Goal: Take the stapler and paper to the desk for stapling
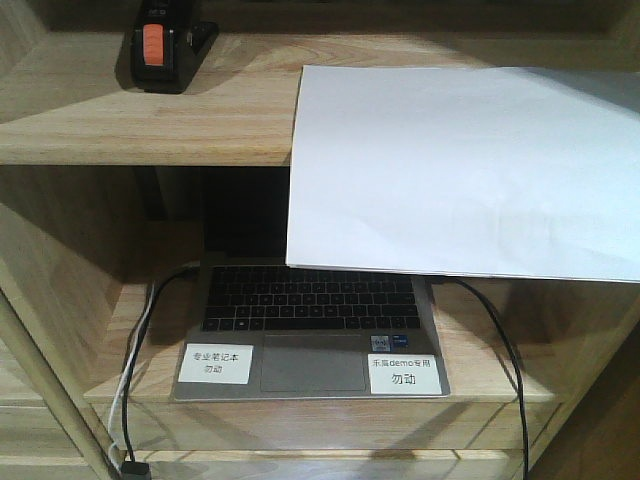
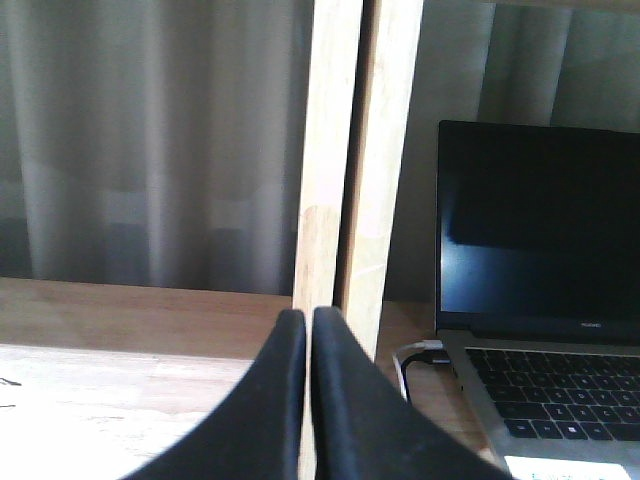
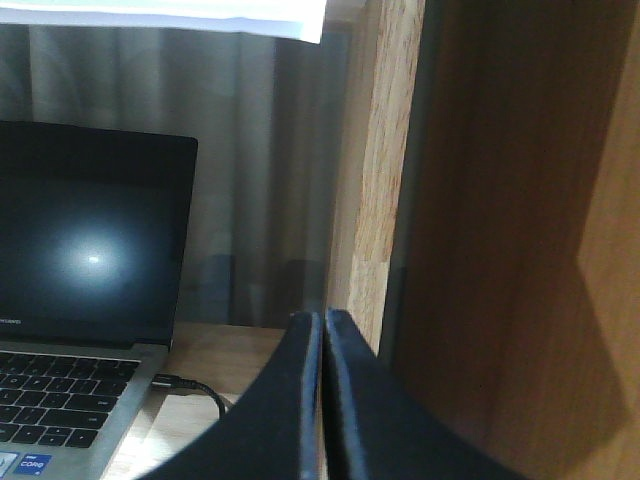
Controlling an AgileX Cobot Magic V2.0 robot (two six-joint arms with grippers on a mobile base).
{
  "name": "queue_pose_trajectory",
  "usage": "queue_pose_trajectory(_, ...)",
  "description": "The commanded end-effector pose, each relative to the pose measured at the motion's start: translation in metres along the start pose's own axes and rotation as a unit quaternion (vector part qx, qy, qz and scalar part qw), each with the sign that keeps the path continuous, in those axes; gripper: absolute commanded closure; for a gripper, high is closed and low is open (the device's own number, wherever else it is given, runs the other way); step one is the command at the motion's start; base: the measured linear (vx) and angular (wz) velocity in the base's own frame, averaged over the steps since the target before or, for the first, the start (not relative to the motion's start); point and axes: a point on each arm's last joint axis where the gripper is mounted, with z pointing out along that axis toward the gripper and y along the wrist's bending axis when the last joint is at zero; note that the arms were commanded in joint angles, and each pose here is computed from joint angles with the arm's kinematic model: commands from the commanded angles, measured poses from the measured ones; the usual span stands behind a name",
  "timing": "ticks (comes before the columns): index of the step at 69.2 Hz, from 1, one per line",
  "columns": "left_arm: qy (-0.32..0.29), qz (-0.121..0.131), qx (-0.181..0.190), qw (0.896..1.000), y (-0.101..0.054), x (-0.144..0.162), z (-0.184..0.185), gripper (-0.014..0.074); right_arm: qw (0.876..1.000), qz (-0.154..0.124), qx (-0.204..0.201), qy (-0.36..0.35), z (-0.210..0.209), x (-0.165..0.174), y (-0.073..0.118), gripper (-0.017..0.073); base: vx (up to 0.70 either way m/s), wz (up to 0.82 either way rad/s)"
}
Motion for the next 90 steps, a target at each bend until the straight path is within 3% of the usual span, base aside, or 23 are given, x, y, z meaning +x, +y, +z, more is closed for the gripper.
queue_pose_trajectory(1, -0.042, -0.009, 0.005, 0.999, -0.0004, -0.0047, -0.001, 0.06, 0.999, -0.001, 0.003, -0.041, -0.0009, -0.0061, -0.0003, 0.0569, 0.0, 0.0)
queue_pose_trajectory(90, -0.061, -0.008, 0.005, 0.998, -0.0005, -0.0082, -0.0014, 0.06, 0.999, -0.001, 0.003, -0.04, -0.0009, -0.0058, -0.0002, 0.0569, 0.0, 0.0)
